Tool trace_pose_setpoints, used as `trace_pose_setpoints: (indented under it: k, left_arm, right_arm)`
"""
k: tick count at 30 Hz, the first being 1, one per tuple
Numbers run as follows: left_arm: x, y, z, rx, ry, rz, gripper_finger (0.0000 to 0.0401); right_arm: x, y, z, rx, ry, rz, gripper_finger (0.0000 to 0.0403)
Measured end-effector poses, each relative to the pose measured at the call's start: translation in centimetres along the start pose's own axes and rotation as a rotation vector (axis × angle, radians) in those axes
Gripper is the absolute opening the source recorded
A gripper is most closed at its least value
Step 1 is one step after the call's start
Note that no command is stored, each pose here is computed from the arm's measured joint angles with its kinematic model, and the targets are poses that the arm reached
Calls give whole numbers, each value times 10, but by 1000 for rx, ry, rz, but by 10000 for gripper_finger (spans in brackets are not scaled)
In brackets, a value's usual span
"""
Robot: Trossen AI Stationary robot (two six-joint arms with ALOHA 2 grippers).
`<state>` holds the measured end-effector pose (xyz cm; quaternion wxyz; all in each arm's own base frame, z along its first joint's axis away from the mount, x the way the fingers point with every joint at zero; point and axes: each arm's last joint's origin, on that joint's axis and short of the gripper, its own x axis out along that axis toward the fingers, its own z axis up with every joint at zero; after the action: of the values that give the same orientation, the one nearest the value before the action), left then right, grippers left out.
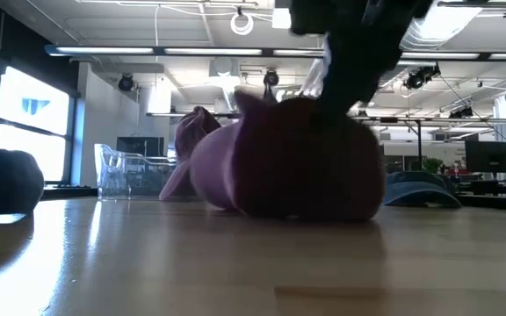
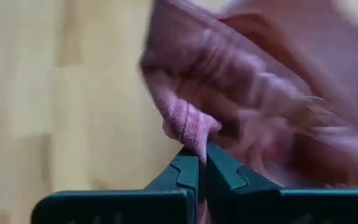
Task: Pick & Place hat
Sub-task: Put the red cap into the top transparent bin
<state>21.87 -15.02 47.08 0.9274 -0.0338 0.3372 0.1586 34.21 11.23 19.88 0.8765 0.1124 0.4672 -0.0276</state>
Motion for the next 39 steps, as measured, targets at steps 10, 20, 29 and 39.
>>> trace_pose_setpoints:
  k: [10,20,29,39]
  left_arm:
    - [38,-22,-37,-134,264,10,1]
    - [62,-35,-85,-392,292,145,1]
    - [124,-19,-100,-518,434,109,1]
    - [172,23,-124,-706,483,91,1]
  right_arm:
    - [31,-9,32,80,28,497,143]
    - [-31,-41,63,96,91,230,218]
    - [21,-77,59,88,214,216,196]
    - [37,-61,46,-69,269,231,36]
